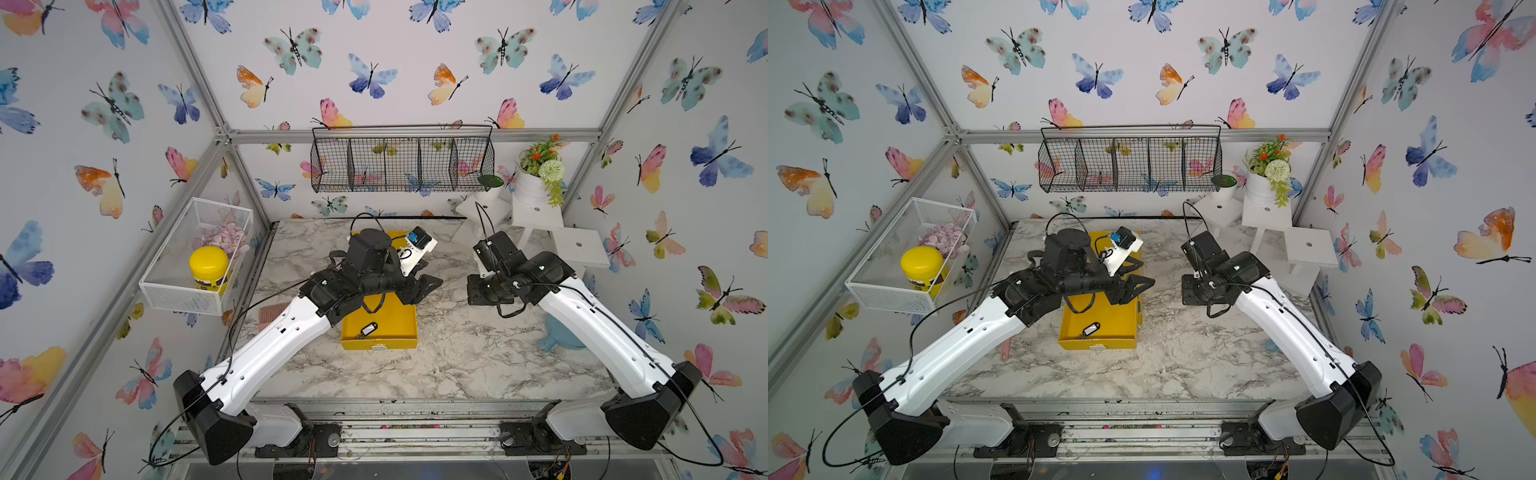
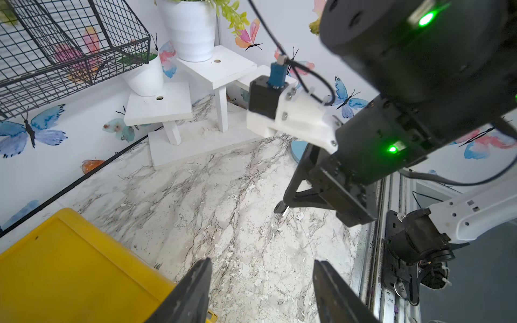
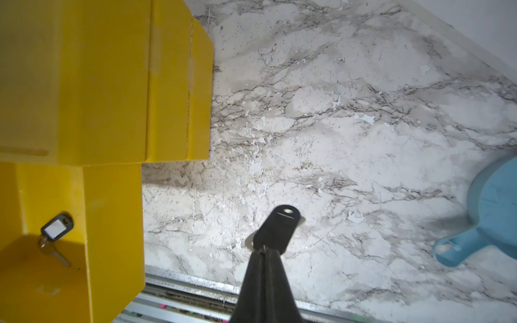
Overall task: Take the keys out of the drawer
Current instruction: Place the key at the center of the board.
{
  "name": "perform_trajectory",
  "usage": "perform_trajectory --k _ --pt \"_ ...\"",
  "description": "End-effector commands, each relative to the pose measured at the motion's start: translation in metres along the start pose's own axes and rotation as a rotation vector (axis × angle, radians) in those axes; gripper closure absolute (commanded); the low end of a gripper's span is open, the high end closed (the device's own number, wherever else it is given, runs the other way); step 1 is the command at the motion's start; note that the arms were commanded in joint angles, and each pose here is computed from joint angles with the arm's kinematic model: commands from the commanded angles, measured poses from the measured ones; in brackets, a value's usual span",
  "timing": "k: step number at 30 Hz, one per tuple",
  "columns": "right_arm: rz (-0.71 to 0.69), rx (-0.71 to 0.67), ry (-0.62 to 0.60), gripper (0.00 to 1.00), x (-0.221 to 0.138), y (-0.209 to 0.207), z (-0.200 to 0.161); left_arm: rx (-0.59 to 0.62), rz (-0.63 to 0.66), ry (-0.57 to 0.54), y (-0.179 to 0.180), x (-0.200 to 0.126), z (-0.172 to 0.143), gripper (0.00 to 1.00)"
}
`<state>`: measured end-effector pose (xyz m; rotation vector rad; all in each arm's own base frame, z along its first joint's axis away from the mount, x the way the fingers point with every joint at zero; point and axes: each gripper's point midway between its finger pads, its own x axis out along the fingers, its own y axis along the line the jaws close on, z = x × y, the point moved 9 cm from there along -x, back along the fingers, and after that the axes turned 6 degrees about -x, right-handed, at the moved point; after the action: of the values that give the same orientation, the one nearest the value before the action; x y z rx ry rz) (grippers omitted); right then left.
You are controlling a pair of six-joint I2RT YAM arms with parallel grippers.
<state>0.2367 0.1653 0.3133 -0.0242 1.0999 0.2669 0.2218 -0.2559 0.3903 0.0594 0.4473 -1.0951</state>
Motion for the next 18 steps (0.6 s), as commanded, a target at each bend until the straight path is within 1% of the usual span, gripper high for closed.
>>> perform_trajectory --k 1,9,14,18 --pt "0.045 0.022 -0.065 0.98 0.012 -0.001 0.005 0.083 -0.030 -0.021 -0.003 0.002 0.005 0.36" --pt "0.030 0.010 -0.013 0.98 0.073 -0.012 -0.004 0.104 -0.010 -0.006 -0.001 0.002 -0.003 0.36" --pt "0.011 -0.022 0.048 0.98 0.110 -0.016 -0.008 0.123 0.010 0.003 0.001 0.001 -0.008 0.36" --pt "-0.018 -0.052 0.100 0.98 0.132 -0.020 -0.011 0.142 0.040 0.006 0.003 0.000 -0.009 0.35"
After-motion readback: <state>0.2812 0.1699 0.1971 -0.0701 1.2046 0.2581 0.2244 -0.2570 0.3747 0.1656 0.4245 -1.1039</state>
